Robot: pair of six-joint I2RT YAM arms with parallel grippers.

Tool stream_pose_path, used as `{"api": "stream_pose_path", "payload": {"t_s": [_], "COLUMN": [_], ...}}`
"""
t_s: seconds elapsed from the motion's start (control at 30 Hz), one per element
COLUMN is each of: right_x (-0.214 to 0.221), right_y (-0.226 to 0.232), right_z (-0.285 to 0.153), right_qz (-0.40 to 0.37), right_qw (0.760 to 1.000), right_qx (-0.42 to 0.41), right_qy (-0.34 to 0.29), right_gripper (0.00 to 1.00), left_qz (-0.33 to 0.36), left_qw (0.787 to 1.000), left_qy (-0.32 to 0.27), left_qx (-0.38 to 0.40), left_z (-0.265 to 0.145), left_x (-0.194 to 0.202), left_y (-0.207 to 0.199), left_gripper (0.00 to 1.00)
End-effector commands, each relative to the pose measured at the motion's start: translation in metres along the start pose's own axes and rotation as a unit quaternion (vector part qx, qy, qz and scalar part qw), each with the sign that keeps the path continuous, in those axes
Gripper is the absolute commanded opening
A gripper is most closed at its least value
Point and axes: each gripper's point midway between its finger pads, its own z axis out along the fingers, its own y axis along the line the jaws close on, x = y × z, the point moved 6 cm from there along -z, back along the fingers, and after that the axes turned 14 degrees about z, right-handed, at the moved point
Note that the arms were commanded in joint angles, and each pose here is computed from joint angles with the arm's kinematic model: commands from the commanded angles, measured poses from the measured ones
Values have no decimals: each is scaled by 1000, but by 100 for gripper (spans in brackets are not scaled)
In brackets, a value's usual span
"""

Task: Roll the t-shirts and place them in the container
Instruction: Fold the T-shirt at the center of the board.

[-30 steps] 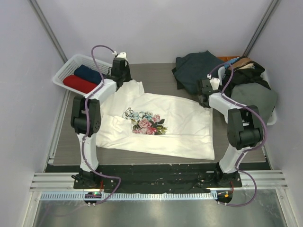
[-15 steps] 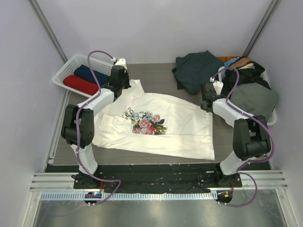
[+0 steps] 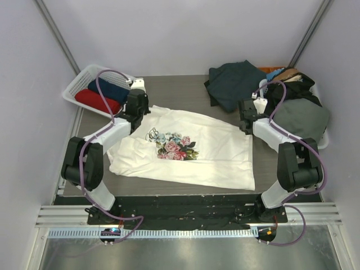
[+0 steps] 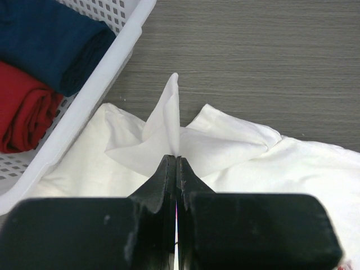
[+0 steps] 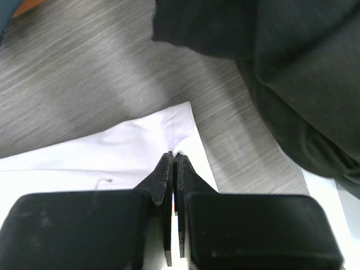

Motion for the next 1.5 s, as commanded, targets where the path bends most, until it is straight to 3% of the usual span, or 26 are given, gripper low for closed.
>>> {"api": "stream_pose_path", "payload": {"t_s": [0.0,0.4,1.07,1.47], "right_x": [-12,-14,-11,-7], "right_y": [-5,-8,-12,-17], "right_z": [-13,-17,-15,-15], "right_qz": [25,32,39,48], "right_qw": [999,999,998,998], "right_qx": [2,3,11,13], "right_qy": [-31,-38,-39,-37], "right_gripper": [1,1,1,1], "left_qz": [-19,74,53,44], "left_qw": [997,984,978,978], "left_qy": [-72,-31,-47,-31], "left_qx": [-29,-158,-197,-201], "left_z": [-21,-52,-75,-84], "left_x": [-32,-18,-25,-7], "left_y": [3,-2,18,23], "left_gripper": [0,0,0,0]}}
